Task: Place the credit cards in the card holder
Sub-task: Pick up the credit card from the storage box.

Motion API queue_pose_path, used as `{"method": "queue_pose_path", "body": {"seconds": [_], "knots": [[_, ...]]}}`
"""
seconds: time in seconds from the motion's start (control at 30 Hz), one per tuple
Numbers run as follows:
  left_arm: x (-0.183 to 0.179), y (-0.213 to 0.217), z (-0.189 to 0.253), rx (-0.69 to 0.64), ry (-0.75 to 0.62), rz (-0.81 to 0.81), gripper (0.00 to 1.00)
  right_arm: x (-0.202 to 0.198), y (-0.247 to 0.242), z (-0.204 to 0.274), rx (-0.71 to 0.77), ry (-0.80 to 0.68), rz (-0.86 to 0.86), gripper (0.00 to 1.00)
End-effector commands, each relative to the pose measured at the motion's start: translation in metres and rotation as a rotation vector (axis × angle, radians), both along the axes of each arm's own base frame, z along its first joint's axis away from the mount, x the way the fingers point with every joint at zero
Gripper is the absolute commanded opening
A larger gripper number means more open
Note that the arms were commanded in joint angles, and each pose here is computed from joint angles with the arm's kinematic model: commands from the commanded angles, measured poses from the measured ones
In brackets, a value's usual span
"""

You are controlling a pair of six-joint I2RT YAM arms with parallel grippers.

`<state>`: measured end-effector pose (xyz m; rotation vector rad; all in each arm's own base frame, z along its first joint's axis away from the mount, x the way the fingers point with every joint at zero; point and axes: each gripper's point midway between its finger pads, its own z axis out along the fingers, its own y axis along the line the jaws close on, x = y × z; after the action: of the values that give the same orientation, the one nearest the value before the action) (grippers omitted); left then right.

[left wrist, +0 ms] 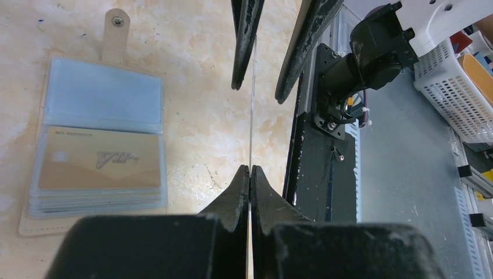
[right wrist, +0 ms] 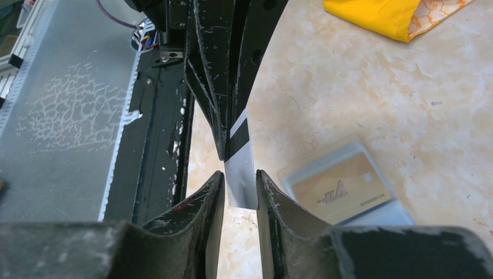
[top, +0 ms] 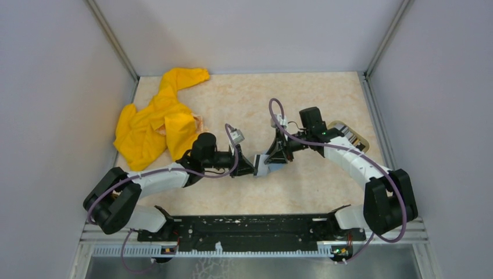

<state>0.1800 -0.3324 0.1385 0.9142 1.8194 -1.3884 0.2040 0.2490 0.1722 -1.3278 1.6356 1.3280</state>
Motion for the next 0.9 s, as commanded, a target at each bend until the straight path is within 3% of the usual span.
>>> {"method": "queue_pose_path", "body": {"seconds": [0.0,0.13,0.2,0.3,0.43,0.5,0.7,0.77,0.87], "knots": [[0.004,-0.001,0.017,-0.043,-0.045,0.019,0.0,-0.004,0.01,0.01,0.019,-0.047,0.053,0.23],[0.005,0.002,0.016,-0.037,-0.042,0.044,0.0,-0.005,0.014,0.015,0.016,-0.057,0.062,0.0],[0.008,0.004,0.012,-0.02,-0.032,0.068,0.02,-0.003,0.013,0.021,0.012,-0.069,0.052,0.0],[0.018,0.012,0.001,0.032,-0.002,0.166,0.39,0.001,0.012,0.024,-0.004,-0.096,0.02,0.0],[0.024,0.031,-0.007,0.062,0.029,0.303,0.74,0.017,0.002,0.025,-0.046,-0.118,-0.058,0.0],[0.025,0.046,-0.014,0.068,0.065,0.404,0.96,0.028,-0.004,0.02,-0.087,-0.102,-0.102,0.0],[0.008,0.071,-0.026,-0.027,0.24,0.539,0.96,0.059,-0.024,-0.005,-0.215,0.024,-0.24,0.0],[0.003,0.071,-0.026,-0.047,0.292,0.545,0.88,0.067,-0.031,-0.015,-0.243,0.091,-0.278,0.0],[0.005,0.068,-0.023,-0.073,0.36,0.566,0.67,0.077,-0.04,-0.03,-0.269,0.205,-0.317,0.0]]}}
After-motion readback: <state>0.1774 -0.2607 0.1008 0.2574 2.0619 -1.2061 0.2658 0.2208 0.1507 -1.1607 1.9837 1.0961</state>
